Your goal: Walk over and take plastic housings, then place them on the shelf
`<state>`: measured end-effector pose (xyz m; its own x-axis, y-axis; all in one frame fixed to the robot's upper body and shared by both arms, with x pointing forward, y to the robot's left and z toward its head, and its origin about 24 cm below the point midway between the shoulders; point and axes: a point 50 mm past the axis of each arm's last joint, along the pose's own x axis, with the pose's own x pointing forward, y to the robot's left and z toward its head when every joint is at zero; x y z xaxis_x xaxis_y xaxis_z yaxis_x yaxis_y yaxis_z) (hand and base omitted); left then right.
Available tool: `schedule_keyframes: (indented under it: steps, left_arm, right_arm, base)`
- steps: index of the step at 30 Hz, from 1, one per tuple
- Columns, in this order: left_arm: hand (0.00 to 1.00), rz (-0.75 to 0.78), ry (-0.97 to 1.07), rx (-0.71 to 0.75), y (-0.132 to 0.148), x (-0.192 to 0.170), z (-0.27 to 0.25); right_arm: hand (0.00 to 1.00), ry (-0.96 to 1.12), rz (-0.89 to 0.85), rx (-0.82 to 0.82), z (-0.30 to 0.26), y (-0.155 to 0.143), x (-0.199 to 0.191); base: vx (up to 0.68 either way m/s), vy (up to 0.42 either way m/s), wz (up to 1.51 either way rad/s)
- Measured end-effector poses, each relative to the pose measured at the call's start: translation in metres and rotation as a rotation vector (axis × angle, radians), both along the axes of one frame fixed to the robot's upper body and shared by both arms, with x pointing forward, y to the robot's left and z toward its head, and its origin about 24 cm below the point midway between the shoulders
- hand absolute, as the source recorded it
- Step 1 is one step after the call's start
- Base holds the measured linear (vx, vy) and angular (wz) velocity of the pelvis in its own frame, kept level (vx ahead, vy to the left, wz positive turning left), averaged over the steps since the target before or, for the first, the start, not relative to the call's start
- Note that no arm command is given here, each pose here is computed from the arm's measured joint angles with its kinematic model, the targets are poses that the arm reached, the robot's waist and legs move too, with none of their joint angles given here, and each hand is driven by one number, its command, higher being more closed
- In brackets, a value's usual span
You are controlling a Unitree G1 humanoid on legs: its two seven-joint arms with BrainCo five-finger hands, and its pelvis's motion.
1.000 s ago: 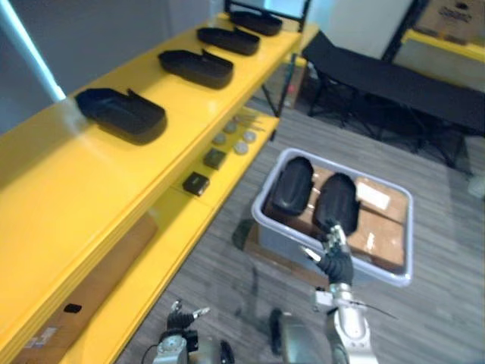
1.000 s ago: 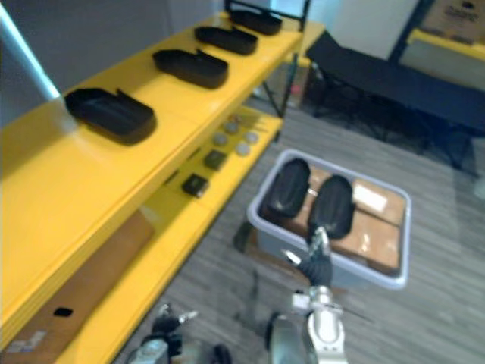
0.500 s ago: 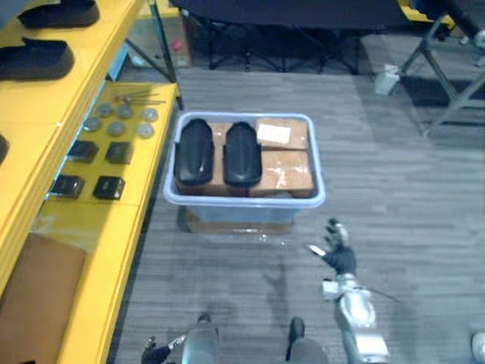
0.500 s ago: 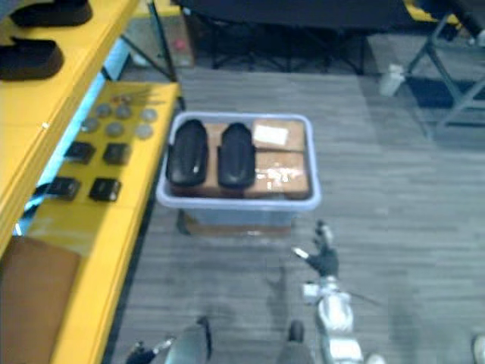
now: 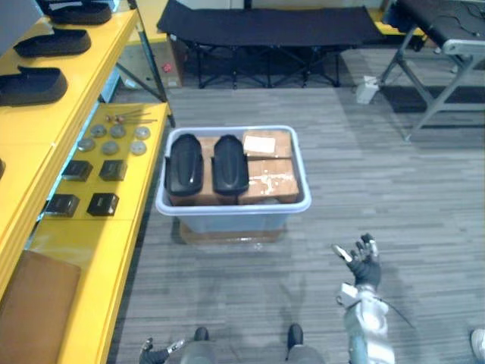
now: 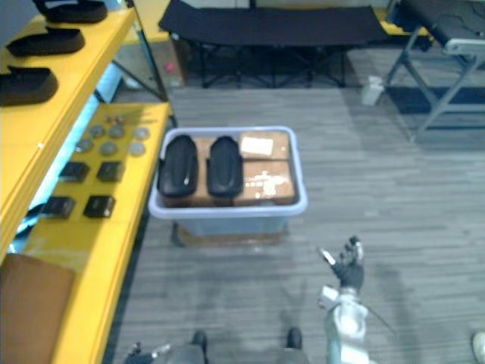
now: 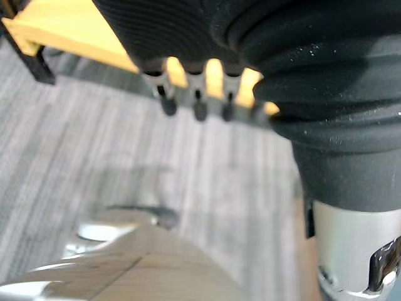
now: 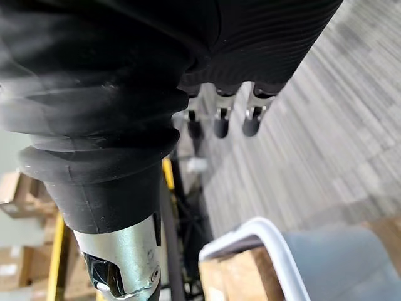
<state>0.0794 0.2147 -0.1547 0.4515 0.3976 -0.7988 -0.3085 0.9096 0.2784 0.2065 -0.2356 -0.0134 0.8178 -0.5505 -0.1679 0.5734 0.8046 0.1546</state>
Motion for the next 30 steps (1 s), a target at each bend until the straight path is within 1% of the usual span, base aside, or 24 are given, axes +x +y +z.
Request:
schedule_keyframes:
  steps: [1,3,5,6,7,8,9,11,12,14,17,19,21,22,24,27,30]
  left_arm:
    - [0.0,-0.011,-0.017,0.0,-0.001,0.005,0.001]
    - [0.0,-0.041,-0.053,-0.002,-0.005,0.015,0.005]
    - [0.0,-0.032,-0.073,-0.022,-0.01,0.018,0.006]
    - [0.0,-0.046,-0.087,-0.015,-0.008,0.02,0.008]
    - [0.0,-0.045,-0.089,-0.015,-0.007,0.021,0.008]
    - [0.0,-0.042,-0.101,-0.005,-0.003,0.023,0.01]
    - [0.0,-0.038,-0.106,-0.003,-0.002,0.023,0.011]
    - [0.0,-0.026,-0.115,-0.007,-0.001,0.024,0.011]
    - [0.0,-0.027,-0.111,-0.009,-0.001,0.023,0.011]
    - [0.0,-0.039,-0.107,-0.016,-0.004,0.022,0.01]
    - [0.0,-0.06,-0.143,-0.018,-0.007,0.028,0.013]
    - [0.0,-0.062,-0.164,-0.024,-0.008,0.031,0.015]
    - [0.0,-0.082,-0.181,-0.037,-0.012,0.035,0.016]
    - [0.0,-0.085,-0.186,-0.038,-0.012,0.037,0.017]
    - [0.0,-0.122,-0.221,-0.046,-0.018,0.047,0.021]
    - [0.0,-0.133,-0.254,-0.054,-0.02,0.055,0.024]
    - [0.0,-0.127,-0.287,-0.071,-0.023,0.061,0.027]
  right_arm:
    - [0.0,-0.008,-0.041,-0.005,0.003,-0.007,0.001]
    - [0.0,-0.029,-0.184,-0.042,0.013,-0.041,0.006]
    - [0.0,-0.046,-0.212,-0.068,0.024,-0.056,0.024]
    - [0.0,-0.093,-0.196,-0.066,0.041,-0.058,0.051]
    - [0.0,-0.106,-0.193,-0.062,0.045,-0.059,0.057]
    - [0.0,-0.155,-0.187,-0.045,0.063,-0.063,0.079]
    - [0.0,-0.18,-0.187,-0.037,0.074,-0.066,0.09]
    - [0.0,-0.252,-0.196,-0.046,0.123,-0.085,0.125]
    - [0.0,-0.263,-0.2,-0.054,0.136,-0.09,0.132]
    - [0.0,-0.308,-0.222,-0.081,0.184,-0.107,0.148]
    - [0.0,-0.333,-0.247,-0.152,0.234,-0.125,0.152]
    - [0.0,-0.346,-0.261,-0.195,0.262,-0.132,0.151]
    - [0.0,-0.371,-0.297,-0.24,0.296,-0.141,0.145]
    - [0.0,-0.378,-0.304,-0.247,0.301,-0.142,0.144]
    - [0.0,-0.439,-0.365,-0.306,0.343,-0.153,0.129]
    - [0.0,-0.462,-0.386,-0.347,0.368,-0.155,0.12]
    - [0.0,-0.428,-0.385,-0.388,0.375,-0.153,0.12]
  base:
    - [-0.11,0.097,1.25]
    - [-0.1,0.142,1.37]
    - [-0.09,0.171,0.76]
    - [-0.11,0.164,0.23]
    - [-0.1,0.108,0.13]
    - [-0.1,0.074,0.11]
    - [-0.12,0.07,0.09]
    - [-0.09,0.06,0.03]
    - [-0.04,0.049,0.05]
    - [-0.01,0.036,0.11]
    - [0.0,0.014,0.24]
    - [0.01,0.029,0.34]
    - [0.01,0.049,0.35]
    - [-0.01,0.055,0.23]
    - [-0.03,0.078,0.23]
    - [-0.04,0.074,0.23]
    - [-0.03,0.061,0.07]
